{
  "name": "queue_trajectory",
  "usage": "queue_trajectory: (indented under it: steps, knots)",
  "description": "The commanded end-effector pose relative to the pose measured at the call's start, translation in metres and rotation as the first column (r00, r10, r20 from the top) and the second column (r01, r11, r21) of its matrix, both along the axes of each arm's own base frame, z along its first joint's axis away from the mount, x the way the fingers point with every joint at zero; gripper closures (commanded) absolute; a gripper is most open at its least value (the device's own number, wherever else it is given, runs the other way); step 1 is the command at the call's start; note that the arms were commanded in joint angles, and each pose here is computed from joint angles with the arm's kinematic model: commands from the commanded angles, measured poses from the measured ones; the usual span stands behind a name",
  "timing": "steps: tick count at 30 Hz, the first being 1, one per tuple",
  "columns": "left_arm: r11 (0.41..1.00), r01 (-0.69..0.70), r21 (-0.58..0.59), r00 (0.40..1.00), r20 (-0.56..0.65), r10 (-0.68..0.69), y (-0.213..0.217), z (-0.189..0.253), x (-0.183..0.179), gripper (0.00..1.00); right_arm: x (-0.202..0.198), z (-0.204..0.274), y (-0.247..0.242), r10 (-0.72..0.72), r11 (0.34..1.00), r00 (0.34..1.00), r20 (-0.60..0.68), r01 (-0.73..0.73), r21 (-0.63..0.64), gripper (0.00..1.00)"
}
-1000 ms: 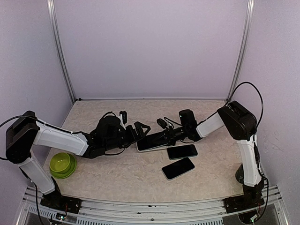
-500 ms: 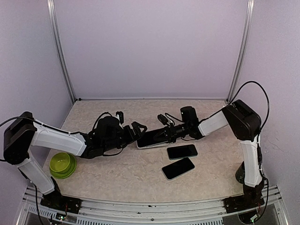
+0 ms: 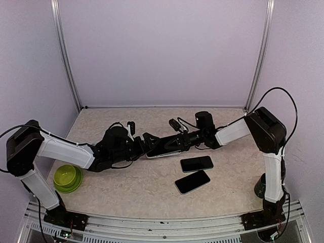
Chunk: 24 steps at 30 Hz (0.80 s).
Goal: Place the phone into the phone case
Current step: Install the phone on the phone case.
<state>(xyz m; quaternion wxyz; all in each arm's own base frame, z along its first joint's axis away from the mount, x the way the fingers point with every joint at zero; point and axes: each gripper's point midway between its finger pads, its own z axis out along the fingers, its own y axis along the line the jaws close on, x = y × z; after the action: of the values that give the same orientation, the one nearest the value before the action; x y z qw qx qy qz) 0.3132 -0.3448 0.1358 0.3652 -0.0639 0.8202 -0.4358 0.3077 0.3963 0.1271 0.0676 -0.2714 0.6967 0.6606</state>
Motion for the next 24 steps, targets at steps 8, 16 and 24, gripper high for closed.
queue_trajectory:
  steps: [8,16,24]
  knots:
    - [0.975,0.161,-0.154,0.985,0.091,-0.148,-0.02,0.022,-0.017,0.1,-0.022,0.036,0.01,0.078,0.993,0.99,0.118,-0.088,0.083,1.0]
    - [0.956,0.221,-0.192,0.973,0.116,-0.201,-0.027,0.028,-0.026,0.23,-0.022,0.035,0.011,0.087,0.992,0.99,0.115,-0.097,0.085,1.0]
    - [0.952,0.23,-0.203,0.97,0.129,-0.207,-0.026,0.03,-0.028,0.42,-0.022,0.035,0.011,0.093,0.991,0.99,0.109,-0.103,0.083,1.0]
